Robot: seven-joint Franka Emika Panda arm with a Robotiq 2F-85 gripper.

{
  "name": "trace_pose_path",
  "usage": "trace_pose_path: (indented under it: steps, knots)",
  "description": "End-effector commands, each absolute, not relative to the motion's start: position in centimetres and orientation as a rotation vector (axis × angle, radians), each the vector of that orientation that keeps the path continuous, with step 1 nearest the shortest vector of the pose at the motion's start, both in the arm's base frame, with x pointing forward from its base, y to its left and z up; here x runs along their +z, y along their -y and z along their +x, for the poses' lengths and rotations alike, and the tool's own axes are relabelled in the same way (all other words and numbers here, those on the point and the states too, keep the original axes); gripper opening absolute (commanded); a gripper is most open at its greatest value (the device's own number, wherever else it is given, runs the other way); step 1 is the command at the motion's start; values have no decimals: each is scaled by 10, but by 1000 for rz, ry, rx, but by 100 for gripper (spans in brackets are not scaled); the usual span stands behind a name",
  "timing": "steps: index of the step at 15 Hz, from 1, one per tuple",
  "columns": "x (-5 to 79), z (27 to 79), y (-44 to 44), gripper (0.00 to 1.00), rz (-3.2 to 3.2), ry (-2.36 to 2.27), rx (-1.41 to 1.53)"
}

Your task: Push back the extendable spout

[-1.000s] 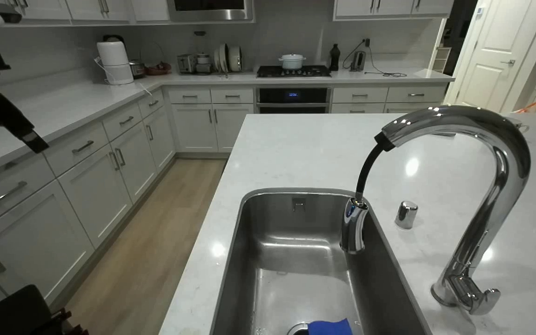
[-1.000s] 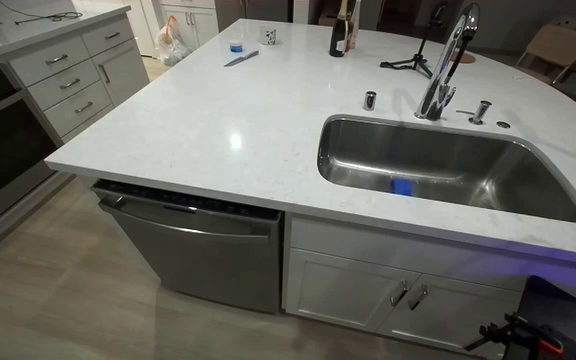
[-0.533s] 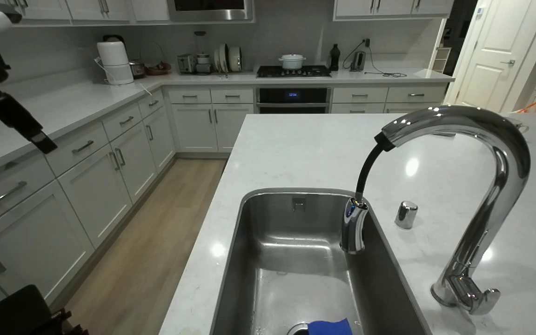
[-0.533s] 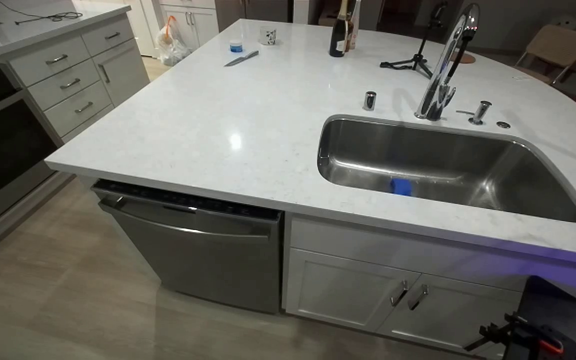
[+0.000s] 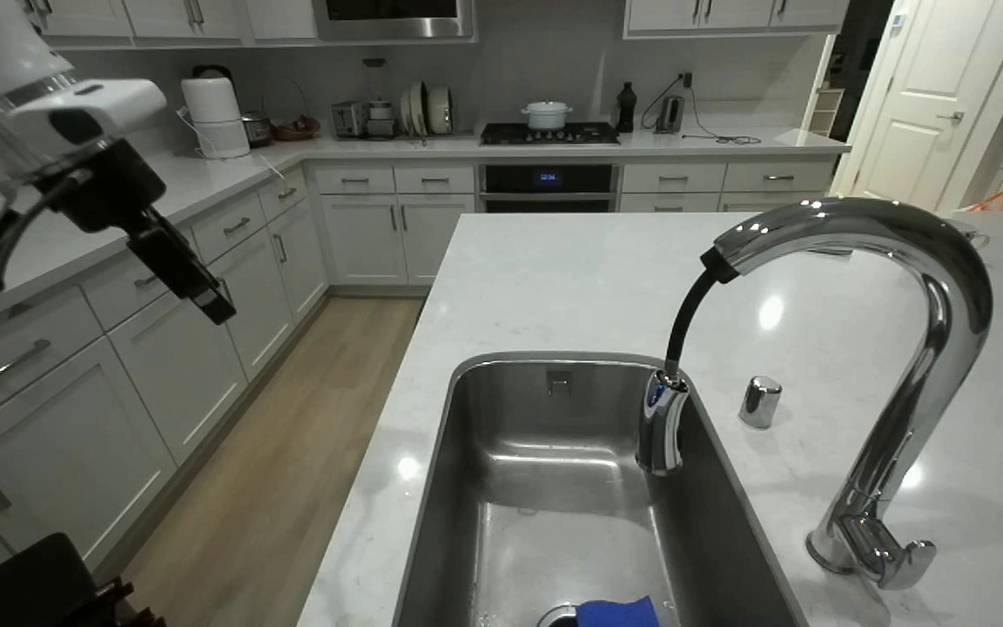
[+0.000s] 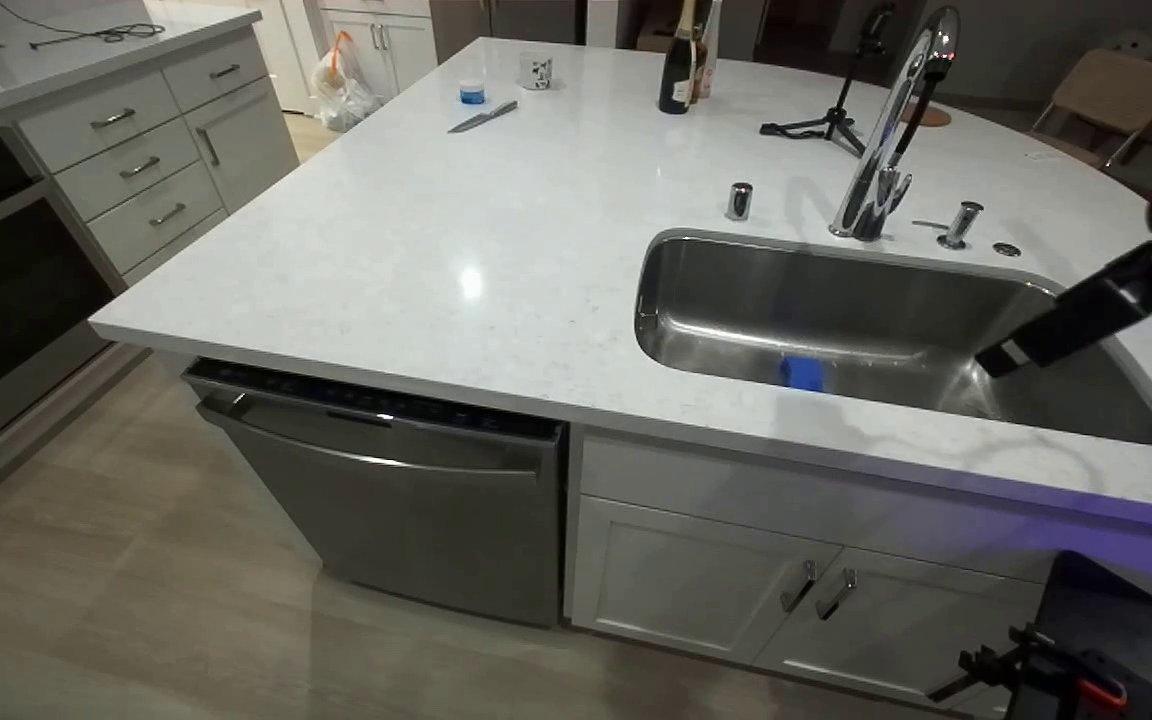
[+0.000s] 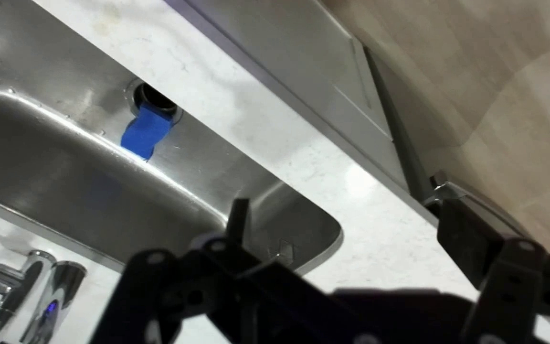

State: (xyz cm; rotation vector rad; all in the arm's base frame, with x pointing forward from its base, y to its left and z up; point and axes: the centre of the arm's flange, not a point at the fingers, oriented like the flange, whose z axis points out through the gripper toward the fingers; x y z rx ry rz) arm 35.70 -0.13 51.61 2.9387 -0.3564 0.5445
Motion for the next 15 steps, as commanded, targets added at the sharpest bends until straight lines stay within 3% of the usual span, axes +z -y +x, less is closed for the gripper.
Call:
trace_pose_path:
  steps: [1,15]
  knots:
    - [490,393,26,100,2829,595,556]
    - [407,421,96,100,2272,999,696]
